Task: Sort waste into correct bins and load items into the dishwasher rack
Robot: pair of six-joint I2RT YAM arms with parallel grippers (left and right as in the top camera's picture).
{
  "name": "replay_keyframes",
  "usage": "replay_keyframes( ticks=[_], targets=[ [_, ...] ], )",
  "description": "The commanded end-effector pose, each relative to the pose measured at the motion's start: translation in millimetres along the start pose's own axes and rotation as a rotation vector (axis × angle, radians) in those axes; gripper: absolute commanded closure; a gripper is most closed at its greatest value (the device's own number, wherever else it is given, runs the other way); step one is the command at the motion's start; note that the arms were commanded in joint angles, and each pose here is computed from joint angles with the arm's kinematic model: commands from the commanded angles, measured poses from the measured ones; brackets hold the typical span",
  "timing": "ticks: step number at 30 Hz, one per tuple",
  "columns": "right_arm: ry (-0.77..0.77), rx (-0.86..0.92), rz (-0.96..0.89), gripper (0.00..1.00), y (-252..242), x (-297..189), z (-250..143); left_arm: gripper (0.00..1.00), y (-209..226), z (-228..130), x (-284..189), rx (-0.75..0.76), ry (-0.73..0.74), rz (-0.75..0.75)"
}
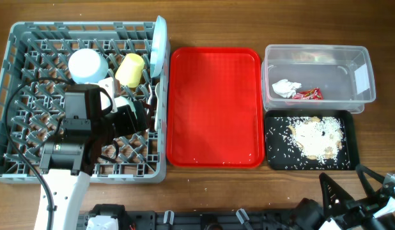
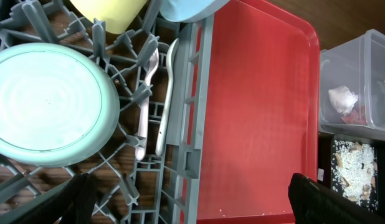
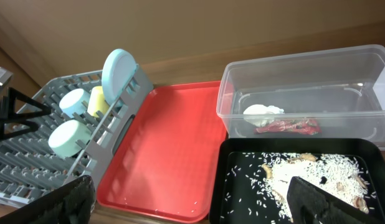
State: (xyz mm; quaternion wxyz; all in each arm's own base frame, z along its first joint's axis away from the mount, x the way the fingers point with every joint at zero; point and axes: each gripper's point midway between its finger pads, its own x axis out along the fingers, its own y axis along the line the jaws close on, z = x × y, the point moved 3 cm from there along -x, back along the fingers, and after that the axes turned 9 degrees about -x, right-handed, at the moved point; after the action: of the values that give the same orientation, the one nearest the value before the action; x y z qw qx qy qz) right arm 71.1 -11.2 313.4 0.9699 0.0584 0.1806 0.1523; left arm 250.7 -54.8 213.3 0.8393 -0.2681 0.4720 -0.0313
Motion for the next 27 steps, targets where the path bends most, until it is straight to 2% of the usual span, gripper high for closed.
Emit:
replay_keyframes(
  ticks=[1, 27],
  targets=[
    [-0.004, 0.013, 0.004, 0.00, -0.4, -0.9, -0.5, 0.00, 0.6, 1.4, -0.2, 0.028, -0.007, 0.014],
    [-0.011, 0.007, -0.001, 0.00, -0.9, -1.1, 0.8, 0.00, 0.6, 1.4, -0.2, 0.028, -0.007, 0.014]
  ],
)
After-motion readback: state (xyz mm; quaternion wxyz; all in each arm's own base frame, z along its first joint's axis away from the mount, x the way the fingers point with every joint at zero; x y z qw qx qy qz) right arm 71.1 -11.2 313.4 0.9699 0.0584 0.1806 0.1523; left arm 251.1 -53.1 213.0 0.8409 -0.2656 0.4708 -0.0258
